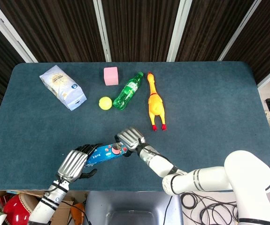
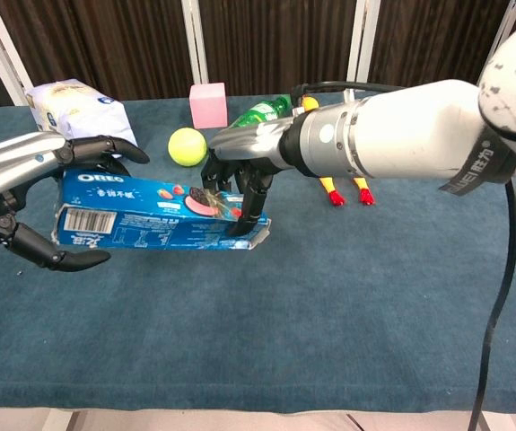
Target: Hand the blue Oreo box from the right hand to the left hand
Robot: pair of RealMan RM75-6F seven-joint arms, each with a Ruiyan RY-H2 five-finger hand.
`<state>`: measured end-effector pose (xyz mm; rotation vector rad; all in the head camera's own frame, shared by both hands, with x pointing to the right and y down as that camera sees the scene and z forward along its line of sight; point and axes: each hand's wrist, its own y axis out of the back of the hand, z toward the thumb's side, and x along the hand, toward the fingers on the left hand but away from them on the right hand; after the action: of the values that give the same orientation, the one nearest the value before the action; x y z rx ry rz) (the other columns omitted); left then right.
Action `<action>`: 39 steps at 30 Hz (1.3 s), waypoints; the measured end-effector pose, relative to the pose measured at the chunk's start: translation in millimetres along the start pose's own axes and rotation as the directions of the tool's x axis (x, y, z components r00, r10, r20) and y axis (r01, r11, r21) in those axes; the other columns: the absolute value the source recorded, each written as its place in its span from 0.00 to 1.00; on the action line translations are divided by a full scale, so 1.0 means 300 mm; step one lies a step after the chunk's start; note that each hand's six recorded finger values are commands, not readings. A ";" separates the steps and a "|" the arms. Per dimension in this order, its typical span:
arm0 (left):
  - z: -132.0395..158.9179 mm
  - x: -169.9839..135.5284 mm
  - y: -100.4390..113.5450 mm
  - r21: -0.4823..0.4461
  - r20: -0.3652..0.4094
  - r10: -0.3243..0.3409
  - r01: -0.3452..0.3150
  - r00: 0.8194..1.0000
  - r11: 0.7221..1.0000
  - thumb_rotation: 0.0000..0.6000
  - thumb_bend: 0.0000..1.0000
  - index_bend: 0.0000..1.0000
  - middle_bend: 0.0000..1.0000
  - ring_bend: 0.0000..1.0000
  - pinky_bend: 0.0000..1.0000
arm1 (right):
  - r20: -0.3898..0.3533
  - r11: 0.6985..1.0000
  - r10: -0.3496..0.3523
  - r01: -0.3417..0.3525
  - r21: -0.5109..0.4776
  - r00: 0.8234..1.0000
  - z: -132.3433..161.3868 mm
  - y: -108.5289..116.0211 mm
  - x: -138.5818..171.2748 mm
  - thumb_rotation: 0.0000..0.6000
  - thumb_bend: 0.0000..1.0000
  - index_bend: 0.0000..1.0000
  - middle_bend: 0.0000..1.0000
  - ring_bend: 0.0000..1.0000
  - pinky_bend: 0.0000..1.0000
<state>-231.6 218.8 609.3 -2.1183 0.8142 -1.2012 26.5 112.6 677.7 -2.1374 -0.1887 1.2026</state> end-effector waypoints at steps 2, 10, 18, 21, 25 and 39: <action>-0.003 0.004 0.000 0.008 -0.010 0.026 -0.025 1.000 1.000 1.00 0.26 0.39 0.50 0.47 0.49 | -0.002 1.000 -0.002 0.002 -0.001 1.000 0.001 0.001 0.000 1.00 0.38 0.62 0.54 0.51 0.45; -0.008 0.019 0.012 0.041 -0.037 0.145 -0.143 0.989 0.989 1.00 0.32 0.64 0.77 0.73 0.73 | -0.005 1.000 -0.007 0.007 0.005 1.000 -0.004 0.007 0.008 1.00 0.38 0.62 0.54 0.51 0.45; -0.015 0.016 0.017 0.087 -0.047 0.172 -0.167 0.984 0.982 1.00 0.33 0.65 0.78 0.74 0.74 | -0.015 1.000 -0.025 0.025 0.000 1.000 -0.003 0.021 0.019 1.00 0.38 0.55 0.53 0.48 0.45; -0.018 0.014 0.024 0.095 -0.050 0.182 -0.177 0.982 0.980 1.00 0.33 0.65 0.78 0.74 0.74 | -0.026 0.999 -0.036 0.036 -0.013 0.999 0.000 0.028 0.027 1.00 0.36 0.35 0.38 0.35 0.42; -0.019 0.009 0.033 0.109 -0.050 0.194 -0.187 0.980 0.976 1.00 0.33 0.65 0.78 0.74 0.74 | -0.045 0.998 -0.057 0.056 -0.026 0.997 0.006 0.039 0.035 1.00 0.22 0.05 0.14 0.11 0.38; -0.071 0.003 0.055 0.167 -0.076 0.203 -0.189 0.976 0.968 1.00 0.33 0.65 0.78 0.74 0.74 | -0.102 0.981 -0.157 0.143 -0.134 0.982 -0.055 0.113 0.103 1.00 0.12 0.00 0.00 0.00 0.17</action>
<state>-253.9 203.4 607.2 -1.8201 0.9142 -1.2225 50.9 92.0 640.8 -2.2487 -0.3787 1.0053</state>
